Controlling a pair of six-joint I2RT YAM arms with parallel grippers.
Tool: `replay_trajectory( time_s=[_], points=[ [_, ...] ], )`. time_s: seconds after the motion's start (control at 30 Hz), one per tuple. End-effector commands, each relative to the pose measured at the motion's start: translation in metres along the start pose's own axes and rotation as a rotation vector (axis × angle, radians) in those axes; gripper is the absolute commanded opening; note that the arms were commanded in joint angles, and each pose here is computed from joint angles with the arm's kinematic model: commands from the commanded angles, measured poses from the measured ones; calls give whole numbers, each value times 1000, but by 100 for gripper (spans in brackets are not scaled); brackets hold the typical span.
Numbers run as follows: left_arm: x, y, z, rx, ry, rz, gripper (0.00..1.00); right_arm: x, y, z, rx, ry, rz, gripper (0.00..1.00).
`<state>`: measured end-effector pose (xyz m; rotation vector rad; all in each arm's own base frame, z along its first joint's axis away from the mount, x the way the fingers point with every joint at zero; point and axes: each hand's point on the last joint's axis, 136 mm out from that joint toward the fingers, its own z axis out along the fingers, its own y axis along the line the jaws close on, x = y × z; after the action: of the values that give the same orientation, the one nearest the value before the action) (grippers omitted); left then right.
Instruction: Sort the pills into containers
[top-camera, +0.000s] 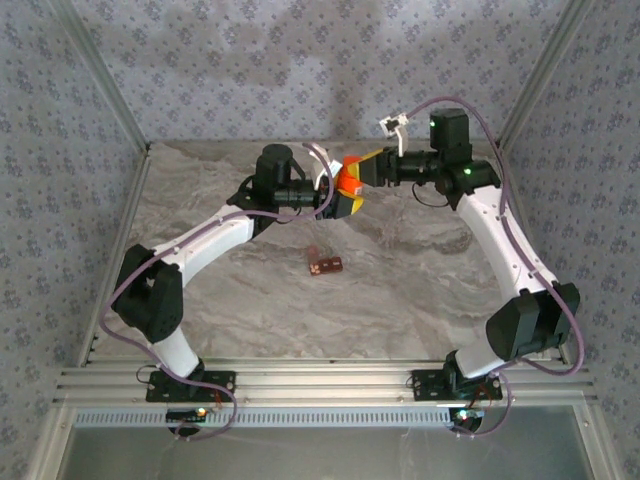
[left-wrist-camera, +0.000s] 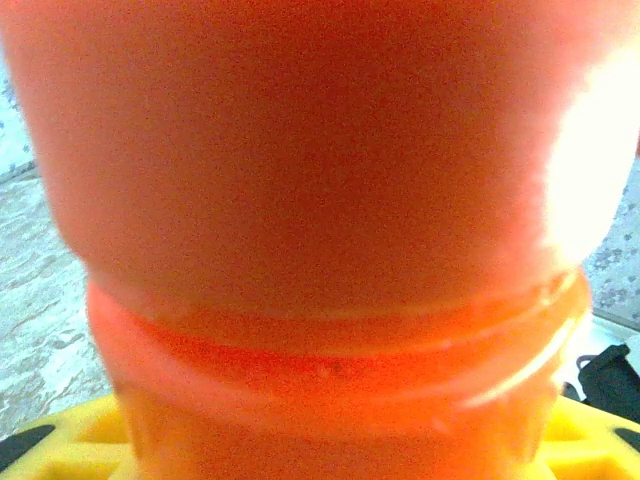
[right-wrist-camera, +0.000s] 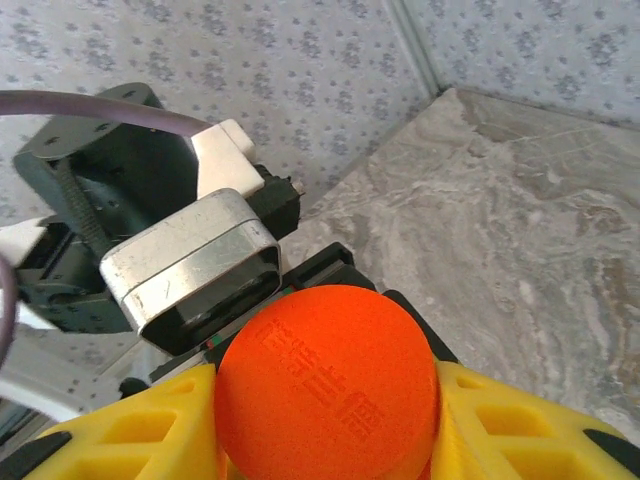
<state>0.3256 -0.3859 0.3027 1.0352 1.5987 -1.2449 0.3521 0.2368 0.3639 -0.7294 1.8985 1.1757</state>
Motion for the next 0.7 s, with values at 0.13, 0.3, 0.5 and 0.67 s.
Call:
replay_trajectory(
  time_s=[0.13, 0.3, 0.5, 0.67],
  points=[
    [-27, 11, 0, -125, -85, 62, 0, 26, -12, 25, 282, -10, 30, 44],
    [-25, 16, 5, -171, -101, 63, 0, 33, -23, 39, 374, -58, 73, 44],
    [-20, 17, 7, -179, -92, 61, 0, 36, -23, 46, 371, -45, 71, 46],
    [-17, 17, 7, -176, -82, 65, 0, 31, -17, 35, 329, -43, 57, 61]
  ],
)
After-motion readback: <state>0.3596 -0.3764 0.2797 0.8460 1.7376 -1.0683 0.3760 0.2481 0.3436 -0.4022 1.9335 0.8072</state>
